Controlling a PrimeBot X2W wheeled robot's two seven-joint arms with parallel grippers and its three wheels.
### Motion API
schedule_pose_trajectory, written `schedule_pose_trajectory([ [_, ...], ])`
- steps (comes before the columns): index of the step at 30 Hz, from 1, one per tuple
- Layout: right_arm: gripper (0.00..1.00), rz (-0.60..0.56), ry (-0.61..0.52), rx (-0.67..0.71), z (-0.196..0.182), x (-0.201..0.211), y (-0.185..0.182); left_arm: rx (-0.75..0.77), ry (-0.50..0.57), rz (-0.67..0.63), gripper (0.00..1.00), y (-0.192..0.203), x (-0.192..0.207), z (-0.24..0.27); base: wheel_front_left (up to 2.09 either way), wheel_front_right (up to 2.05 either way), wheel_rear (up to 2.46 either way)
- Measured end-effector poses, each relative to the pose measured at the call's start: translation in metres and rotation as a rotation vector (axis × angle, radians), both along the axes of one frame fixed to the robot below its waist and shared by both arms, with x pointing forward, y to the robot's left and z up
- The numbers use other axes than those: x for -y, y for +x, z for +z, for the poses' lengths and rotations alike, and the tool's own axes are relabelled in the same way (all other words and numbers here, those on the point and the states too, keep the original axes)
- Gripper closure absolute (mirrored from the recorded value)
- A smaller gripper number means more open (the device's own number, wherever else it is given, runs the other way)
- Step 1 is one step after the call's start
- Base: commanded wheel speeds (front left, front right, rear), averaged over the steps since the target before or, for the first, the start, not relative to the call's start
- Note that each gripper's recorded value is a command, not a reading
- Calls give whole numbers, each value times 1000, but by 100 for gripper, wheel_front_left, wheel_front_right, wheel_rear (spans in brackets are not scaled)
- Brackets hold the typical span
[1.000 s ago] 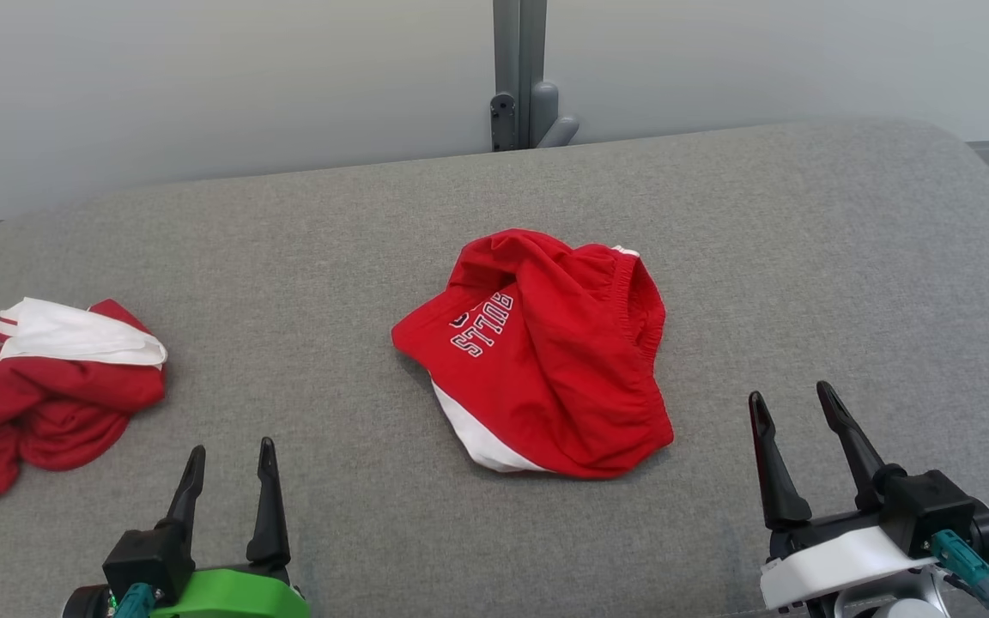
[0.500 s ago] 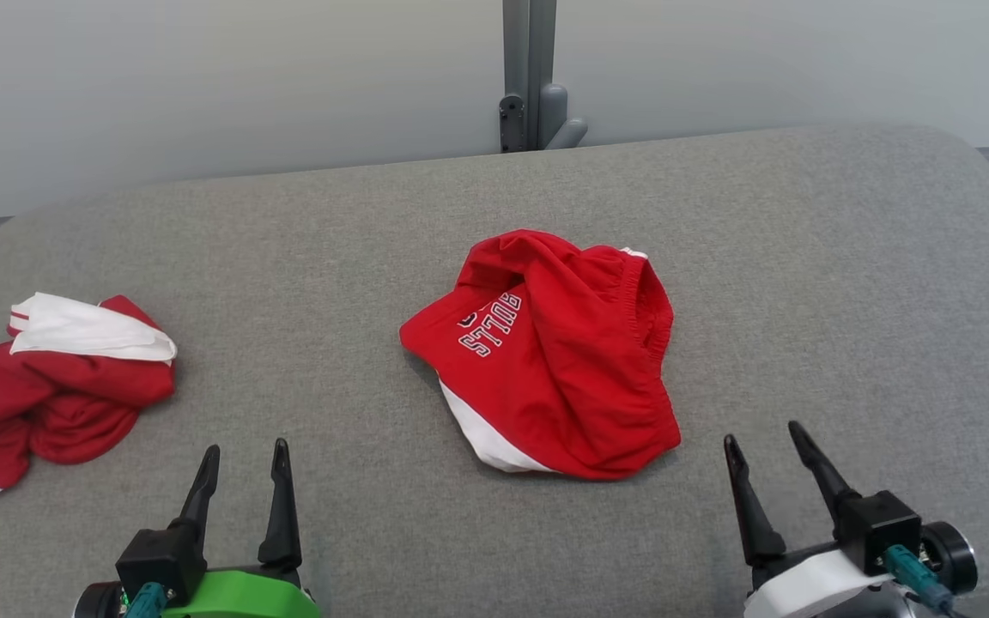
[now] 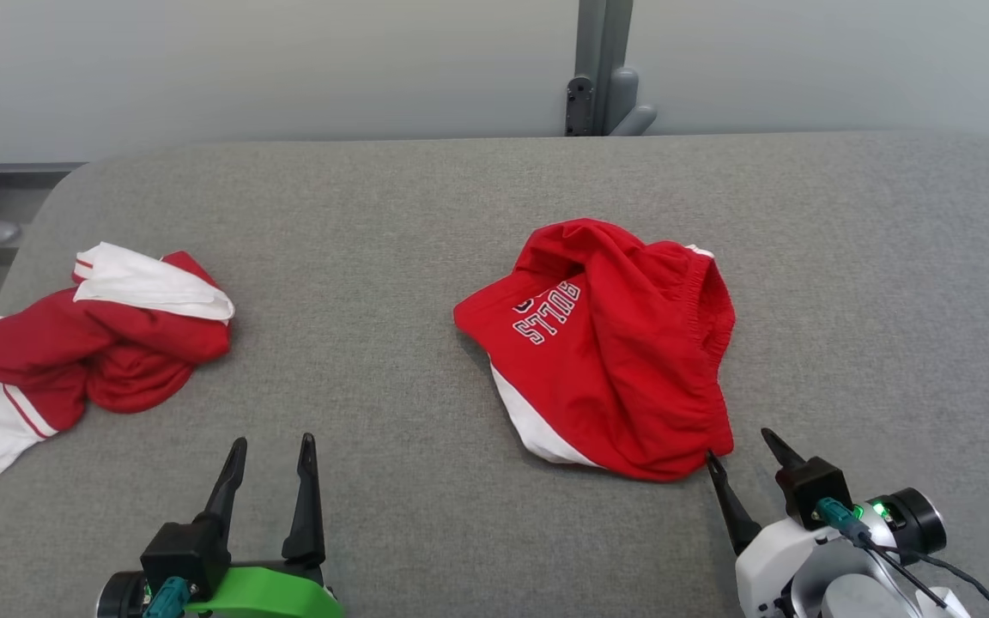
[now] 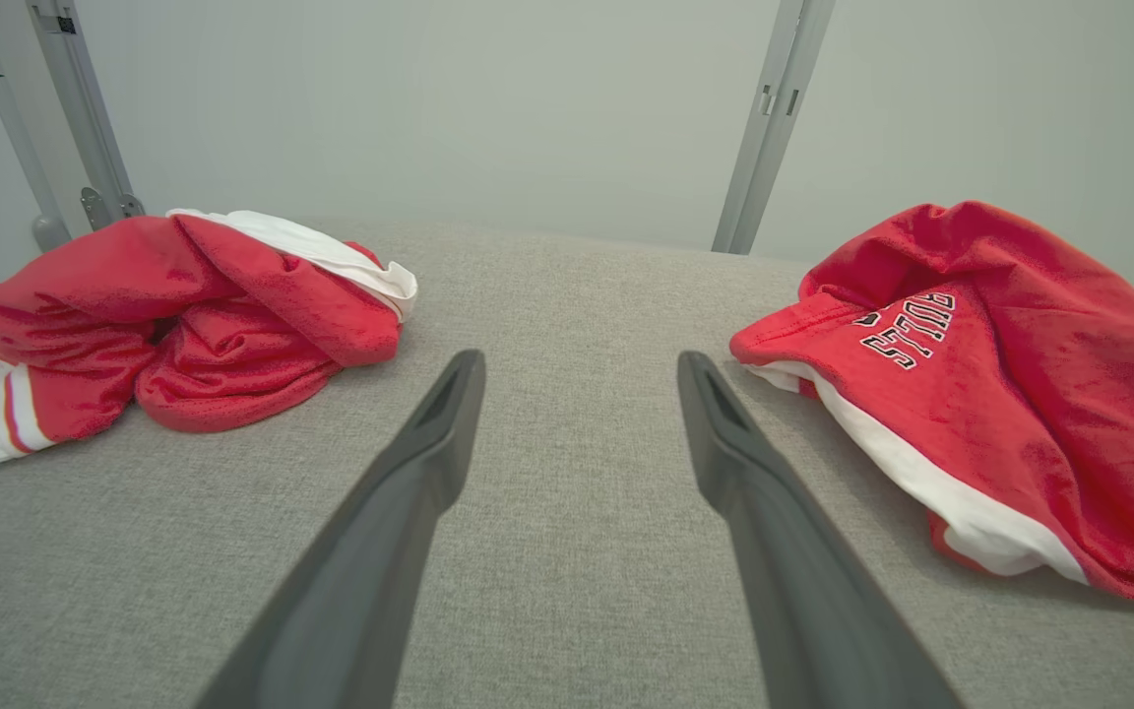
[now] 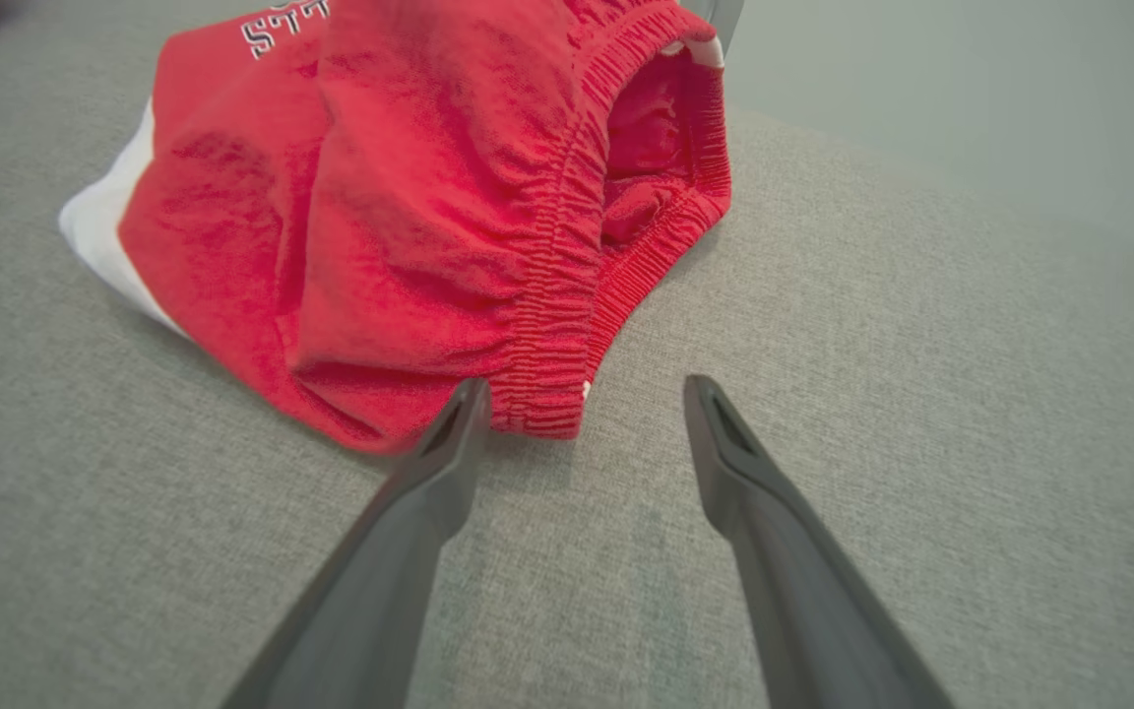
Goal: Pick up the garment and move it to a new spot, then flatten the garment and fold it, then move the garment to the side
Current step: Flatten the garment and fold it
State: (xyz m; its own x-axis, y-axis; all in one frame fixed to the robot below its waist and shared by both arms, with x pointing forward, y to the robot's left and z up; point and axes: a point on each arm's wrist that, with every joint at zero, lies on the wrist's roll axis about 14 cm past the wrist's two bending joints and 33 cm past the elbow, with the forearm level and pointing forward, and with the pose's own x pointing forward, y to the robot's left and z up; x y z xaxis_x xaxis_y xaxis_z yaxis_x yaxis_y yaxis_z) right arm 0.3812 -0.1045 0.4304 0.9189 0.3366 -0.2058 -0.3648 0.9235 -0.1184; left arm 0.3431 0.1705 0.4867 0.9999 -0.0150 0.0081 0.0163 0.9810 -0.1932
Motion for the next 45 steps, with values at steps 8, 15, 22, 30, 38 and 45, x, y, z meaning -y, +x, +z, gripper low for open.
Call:
schedule_pose_trajectory([
  [8, 40, 110, -50, -63, -17, -23, 22, -22, 3, 63, 0, -6, -18, -6, 0, 0, 0],
  [15, 100, 165, -7, -53, -10, -44, 30, -39, 3, 90, 0, -7, -26, -11, 0, 0, 0],
  [22, 100, 239, 130, 113, 51, -77, 28, -32, 1, 67, 0, -1, -18, -9, 0, 0, 0],
  [30, 100, 358, 310, 339, 141, -114, 1, -16, -2, 32, 0, 4, -7, -4, 0, 0, 0],
  [38, 100, 357, 363, 433, 179, -106, -7, -5, -4, 30, 0, 4, -6, -1, 0, 0, 0],
  [45, 100, 185, 233, 283, 120, -56, 25, -16, -6, 32, 0, 6, -6, -4, 0, 0, 0],
])
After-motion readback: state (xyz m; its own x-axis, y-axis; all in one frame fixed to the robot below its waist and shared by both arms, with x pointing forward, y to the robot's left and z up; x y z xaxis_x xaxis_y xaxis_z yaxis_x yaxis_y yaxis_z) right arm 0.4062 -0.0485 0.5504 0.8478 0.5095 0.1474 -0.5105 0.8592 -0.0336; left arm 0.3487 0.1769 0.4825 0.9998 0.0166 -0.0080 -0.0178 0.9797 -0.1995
